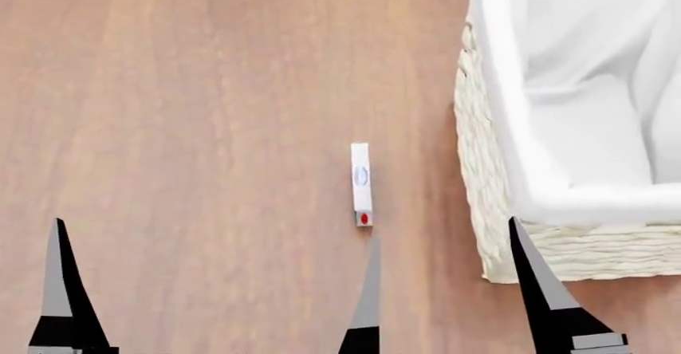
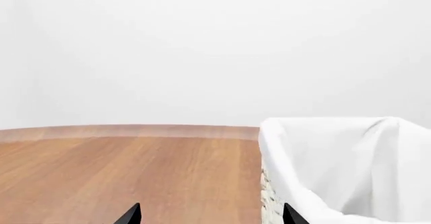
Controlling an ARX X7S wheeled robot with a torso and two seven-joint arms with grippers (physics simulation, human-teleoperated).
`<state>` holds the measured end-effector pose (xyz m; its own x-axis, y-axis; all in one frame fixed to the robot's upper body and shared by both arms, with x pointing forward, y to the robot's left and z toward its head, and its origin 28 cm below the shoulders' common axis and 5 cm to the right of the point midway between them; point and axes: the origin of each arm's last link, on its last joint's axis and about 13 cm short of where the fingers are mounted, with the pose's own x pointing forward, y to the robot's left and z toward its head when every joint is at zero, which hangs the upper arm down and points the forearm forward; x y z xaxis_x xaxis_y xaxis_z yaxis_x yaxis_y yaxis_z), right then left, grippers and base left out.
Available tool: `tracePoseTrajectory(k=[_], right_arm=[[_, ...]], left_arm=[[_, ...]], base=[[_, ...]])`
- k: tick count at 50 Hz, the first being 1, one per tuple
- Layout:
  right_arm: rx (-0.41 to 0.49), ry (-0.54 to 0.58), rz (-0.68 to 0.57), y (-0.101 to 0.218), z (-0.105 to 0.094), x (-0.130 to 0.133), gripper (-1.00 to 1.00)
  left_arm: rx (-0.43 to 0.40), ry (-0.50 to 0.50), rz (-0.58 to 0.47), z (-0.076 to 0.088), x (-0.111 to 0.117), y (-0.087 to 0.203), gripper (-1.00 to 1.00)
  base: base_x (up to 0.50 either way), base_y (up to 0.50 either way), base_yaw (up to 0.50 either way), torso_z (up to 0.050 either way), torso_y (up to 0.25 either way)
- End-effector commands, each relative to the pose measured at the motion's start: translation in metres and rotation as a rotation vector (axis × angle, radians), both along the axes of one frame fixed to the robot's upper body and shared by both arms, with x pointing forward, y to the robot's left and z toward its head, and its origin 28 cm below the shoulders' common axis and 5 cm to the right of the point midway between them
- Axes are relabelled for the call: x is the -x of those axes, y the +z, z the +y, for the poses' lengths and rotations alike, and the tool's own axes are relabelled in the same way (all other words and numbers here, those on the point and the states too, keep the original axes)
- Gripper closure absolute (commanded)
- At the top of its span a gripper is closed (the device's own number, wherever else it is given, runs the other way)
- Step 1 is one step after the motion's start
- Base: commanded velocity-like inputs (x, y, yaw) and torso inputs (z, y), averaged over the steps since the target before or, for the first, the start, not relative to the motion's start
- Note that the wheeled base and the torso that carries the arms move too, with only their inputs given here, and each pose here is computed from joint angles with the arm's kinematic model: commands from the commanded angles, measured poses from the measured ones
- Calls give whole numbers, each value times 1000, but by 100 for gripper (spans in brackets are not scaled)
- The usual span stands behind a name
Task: Pick up the alphabet soup and the cream cheese box, and put them in the basket.
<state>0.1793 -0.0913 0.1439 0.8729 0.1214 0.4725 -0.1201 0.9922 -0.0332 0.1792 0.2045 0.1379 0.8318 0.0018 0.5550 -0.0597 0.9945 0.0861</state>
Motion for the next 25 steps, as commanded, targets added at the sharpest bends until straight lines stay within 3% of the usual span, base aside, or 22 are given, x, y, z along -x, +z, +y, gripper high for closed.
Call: tracePoseTrajectory(k=[1, 25], right_arm=[[0, 1, 5, -1, 0, 0, -100], [2, 3, 5, -1, 0, 0, -100]], left_arm=[[9, 0, 8, 0, 0, -1, -100], [15, -5, 7, 0, -1, -1, -100]], base=[[0, 0, -242, 0, 0], [0, 0, -254, 0, 0]])
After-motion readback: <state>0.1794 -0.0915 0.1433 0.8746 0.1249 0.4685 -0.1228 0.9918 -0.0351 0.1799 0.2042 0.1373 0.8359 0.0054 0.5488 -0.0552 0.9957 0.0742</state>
